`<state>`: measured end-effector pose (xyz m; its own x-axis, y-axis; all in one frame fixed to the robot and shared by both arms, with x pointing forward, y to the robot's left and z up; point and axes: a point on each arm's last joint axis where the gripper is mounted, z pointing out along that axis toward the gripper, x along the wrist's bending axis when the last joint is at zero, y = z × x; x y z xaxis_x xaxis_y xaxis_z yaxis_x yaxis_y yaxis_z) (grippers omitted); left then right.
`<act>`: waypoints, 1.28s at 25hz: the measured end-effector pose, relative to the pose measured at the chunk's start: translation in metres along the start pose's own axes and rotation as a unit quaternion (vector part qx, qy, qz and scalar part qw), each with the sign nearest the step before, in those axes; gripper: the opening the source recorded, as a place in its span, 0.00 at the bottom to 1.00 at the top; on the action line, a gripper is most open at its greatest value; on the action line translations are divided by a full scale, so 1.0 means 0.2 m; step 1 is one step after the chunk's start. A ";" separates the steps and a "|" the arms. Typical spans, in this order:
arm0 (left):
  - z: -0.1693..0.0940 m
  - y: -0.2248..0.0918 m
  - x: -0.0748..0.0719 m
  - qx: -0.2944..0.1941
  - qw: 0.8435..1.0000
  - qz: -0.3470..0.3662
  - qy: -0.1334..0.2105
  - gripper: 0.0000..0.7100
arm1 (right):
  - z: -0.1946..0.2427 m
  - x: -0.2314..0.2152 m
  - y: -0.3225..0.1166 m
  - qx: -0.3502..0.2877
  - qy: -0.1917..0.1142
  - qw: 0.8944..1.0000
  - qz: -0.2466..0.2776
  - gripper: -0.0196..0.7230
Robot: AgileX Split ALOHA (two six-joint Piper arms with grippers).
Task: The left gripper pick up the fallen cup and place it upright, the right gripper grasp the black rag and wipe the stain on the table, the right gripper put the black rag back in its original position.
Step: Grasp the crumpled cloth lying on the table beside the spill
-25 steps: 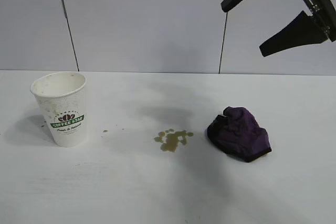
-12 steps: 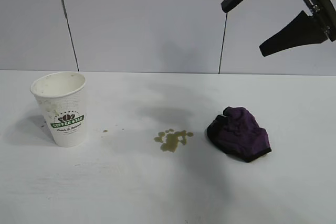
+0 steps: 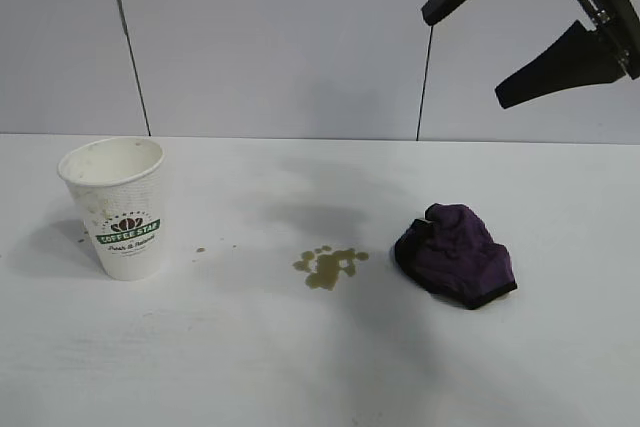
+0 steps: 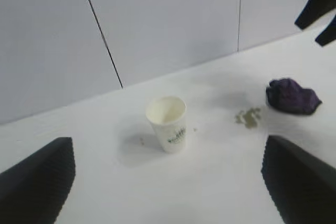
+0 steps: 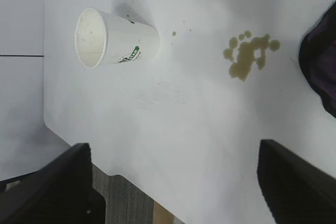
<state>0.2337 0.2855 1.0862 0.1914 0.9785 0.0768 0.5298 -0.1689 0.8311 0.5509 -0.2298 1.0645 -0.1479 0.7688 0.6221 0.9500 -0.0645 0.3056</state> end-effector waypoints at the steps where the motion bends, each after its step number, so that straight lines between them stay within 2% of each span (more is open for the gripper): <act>1: 0.04 -0.02 0.02 0.012 1.000 -0.014 0.012 0.98 | 0.00 0.00 0.00 0.000 0.000 1.000 0.000 0.82; 3: 0.10 -0.07 0.04 0.035 0.998 -0.036 0.032 0.98 | 0.00 0.00 0.00 0.000 -0.001 1.000 -0.001 0.82; 6: 0.17 -0.13 0.05 0.062 0.997 -0.044 0.031 0.98 | 0.00 0.00 0.00 0.000 -0.001 1.000 -0.001 0.82; 11: 0.20 -0.14 0.06 0.062 0.997 -0.043 0.035 0.98 | 0.00 -0.01 -0.01 0.007 -0.009 1.000 -0.011 0.82; 18: 0.20 -0.15 0.08 0.062 0.997 -0.041 0.033 0.98 | 0.00 -0.07 -0.02 0.032 -0.070 0.996 -0.049 0.82; 24: 0.20 -0.15 0.09 0.062 0.997 -0.040 0.032 0.98 | 0.02 -0.13 0.01 0.008 -0.112 0.992 -0.056 0.82; 28: 0.20 -0.15 0.08 0.062 0.997 -0.038 0.029 0.98 | 0.14 -0.17 0.03 0.024 -0.128 0.989 -0.063 0.82; 32: 0.20 -0.15 0.08 0.061 0.997 -0.033 0.022 0.98 | 0.28 -0.17 0.05 0.054 -0.168 0.981 -0.083 0.82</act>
<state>0.2539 0.3022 1.0411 0.1167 0.9919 0.0501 0.6375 -0.1135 0.7620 0.5820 -0.2207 1.0054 -0.2205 0.9305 0.2926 0.9470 0.1325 0.2926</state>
